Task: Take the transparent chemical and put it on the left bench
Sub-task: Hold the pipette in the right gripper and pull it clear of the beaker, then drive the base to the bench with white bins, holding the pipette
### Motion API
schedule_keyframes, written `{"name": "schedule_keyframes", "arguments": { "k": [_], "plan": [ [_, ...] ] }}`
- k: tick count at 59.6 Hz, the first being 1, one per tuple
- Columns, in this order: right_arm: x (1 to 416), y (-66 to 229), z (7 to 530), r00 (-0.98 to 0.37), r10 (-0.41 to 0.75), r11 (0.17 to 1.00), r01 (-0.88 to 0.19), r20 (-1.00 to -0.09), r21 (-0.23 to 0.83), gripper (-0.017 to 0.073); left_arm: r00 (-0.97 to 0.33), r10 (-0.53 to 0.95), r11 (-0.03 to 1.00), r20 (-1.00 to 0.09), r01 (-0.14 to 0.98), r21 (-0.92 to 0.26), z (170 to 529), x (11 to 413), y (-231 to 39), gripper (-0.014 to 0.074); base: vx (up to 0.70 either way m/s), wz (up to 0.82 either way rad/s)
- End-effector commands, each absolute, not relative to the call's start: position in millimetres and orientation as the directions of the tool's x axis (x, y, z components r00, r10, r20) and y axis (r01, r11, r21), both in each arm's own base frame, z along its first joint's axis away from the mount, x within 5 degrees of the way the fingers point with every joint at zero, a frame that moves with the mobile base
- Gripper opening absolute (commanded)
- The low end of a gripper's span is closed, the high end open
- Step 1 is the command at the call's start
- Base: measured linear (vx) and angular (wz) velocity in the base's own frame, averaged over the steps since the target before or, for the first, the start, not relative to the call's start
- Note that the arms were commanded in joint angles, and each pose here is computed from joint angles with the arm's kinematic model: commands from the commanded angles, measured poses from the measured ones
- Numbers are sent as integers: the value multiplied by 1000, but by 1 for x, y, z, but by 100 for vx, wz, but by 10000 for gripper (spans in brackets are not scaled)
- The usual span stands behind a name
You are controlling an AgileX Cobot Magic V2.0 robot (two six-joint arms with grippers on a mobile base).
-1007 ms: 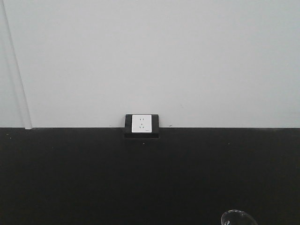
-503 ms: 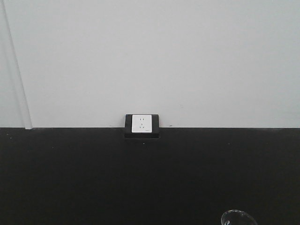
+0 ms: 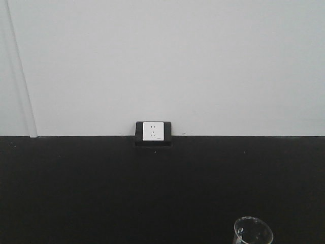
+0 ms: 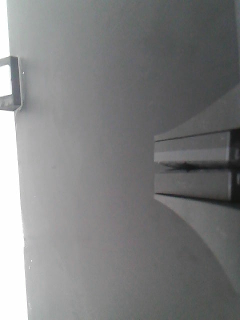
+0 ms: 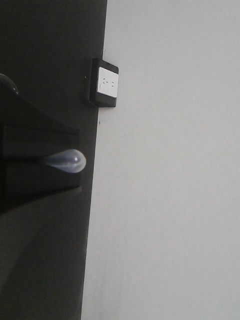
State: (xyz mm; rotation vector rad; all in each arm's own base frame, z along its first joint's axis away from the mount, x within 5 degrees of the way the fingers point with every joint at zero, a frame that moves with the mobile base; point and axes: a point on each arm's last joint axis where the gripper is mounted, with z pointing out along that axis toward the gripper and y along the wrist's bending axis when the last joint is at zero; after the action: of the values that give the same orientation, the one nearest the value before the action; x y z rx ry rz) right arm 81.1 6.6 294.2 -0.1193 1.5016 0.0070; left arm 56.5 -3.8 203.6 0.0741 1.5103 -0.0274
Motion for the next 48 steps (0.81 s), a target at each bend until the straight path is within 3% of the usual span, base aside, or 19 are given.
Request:
{"name": "schedule_keyframes", "arguments": {
  "k": [1, 48],
  "plan": [
    [80, 10, 307, 134, -66, 991, -107, -989, -80, -4, 141, 14, 998, -990, 63, 23, 206, 55, -4, -3, -15, -3],
    [80, 10, 307, 134, -66, 991, -107, -989, -80, -4, 141, 14, 998, -990, 63, 23, 206, 55, -4, -3, -25, 0]
  ]
}}
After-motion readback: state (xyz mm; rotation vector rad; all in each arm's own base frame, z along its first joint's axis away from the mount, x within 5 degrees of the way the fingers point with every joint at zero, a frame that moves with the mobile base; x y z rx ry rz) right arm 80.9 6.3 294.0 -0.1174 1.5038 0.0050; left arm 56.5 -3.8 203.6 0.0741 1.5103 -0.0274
